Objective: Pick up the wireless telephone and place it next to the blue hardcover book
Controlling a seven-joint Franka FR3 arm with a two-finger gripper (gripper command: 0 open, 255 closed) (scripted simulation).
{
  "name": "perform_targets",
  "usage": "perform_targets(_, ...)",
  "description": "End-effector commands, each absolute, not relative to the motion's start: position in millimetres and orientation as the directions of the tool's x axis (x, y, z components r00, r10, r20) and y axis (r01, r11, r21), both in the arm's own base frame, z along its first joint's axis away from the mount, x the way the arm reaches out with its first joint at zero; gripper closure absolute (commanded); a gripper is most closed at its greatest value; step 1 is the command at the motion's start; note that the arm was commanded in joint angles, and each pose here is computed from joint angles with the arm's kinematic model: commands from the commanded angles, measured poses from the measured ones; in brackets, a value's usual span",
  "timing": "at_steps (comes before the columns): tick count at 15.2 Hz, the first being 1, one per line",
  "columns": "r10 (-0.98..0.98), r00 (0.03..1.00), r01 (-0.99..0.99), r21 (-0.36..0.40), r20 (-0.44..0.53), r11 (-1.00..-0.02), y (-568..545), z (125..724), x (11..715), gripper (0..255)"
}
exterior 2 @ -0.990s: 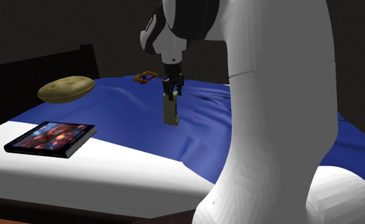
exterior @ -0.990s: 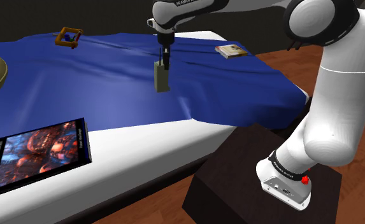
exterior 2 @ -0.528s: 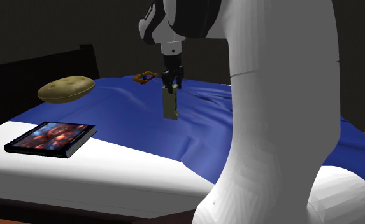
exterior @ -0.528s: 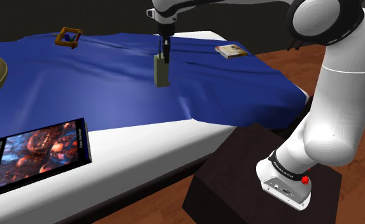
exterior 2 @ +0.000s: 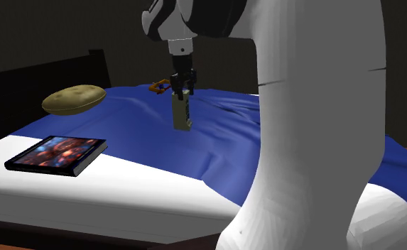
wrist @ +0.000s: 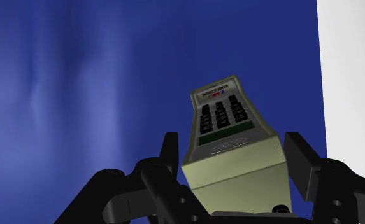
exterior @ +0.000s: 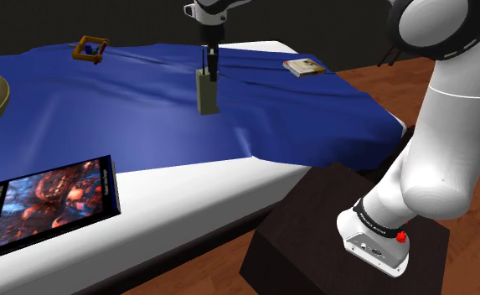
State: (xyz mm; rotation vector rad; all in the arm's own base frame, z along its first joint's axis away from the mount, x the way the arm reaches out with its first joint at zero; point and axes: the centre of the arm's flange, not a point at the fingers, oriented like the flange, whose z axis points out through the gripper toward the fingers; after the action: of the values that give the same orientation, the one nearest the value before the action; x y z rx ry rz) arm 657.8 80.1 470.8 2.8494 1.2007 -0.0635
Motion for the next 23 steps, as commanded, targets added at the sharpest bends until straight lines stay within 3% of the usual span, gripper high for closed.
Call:
perform_targets(1, 0.713, 0.699, 0.715, 0.03, -0.056, -0.698, 103, 470, 651, 255)
perform_targets(23, 0.713, 0.699, 0.715, 0.03, -0.056, -0.698, 381, 470, 566, 255)
